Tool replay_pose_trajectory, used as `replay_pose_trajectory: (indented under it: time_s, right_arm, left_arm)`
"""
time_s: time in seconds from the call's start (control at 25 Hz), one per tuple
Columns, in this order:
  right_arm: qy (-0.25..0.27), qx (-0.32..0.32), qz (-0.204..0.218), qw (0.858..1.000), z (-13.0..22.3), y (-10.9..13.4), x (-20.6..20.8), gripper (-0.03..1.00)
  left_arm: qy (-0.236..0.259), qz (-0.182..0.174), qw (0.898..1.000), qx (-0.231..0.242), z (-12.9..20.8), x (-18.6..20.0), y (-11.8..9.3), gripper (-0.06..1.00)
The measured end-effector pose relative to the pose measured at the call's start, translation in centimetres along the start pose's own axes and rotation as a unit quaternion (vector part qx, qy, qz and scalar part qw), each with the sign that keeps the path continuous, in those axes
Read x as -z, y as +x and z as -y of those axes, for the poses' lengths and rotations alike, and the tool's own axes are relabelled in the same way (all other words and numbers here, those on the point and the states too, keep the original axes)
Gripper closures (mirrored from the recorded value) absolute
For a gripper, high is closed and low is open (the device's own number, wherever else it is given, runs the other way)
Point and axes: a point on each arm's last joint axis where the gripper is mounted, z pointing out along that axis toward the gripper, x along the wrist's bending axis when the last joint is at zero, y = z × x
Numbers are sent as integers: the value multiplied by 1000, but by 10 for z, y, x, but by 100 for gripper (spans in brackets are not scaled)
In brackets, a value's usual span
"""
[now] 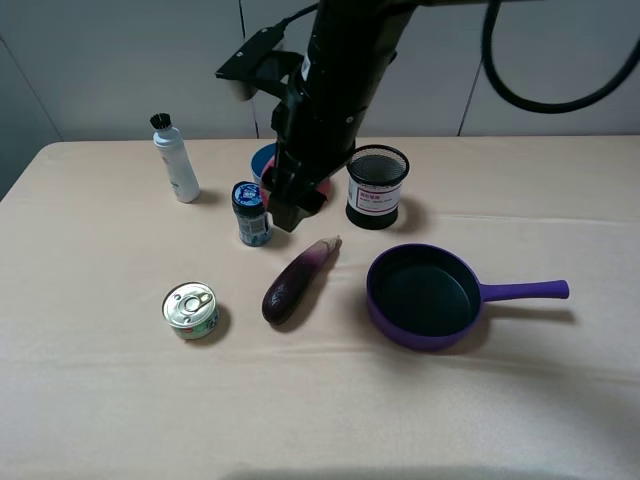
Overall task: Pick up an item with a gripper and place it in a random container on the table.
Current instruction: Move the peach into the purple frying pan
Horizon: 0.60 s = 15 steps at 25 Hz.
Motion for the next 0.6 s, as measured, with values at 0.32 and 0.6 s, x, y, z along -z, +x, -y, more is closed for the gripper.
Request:
replay_pose_trajectory:
  time_s: [0.32, 0.6]
  right_arm:
    - [4, -44, 14, 999, 49, -8, 5, 45]
    - [13, -87, 22, 996, 94, -14, -3, 45]
  left_arm:
    - [0, 0, 1000, 0, 0, 0, 0, -5]
    - [0, 0, 1000, 0, 0, 0, 0, -5]
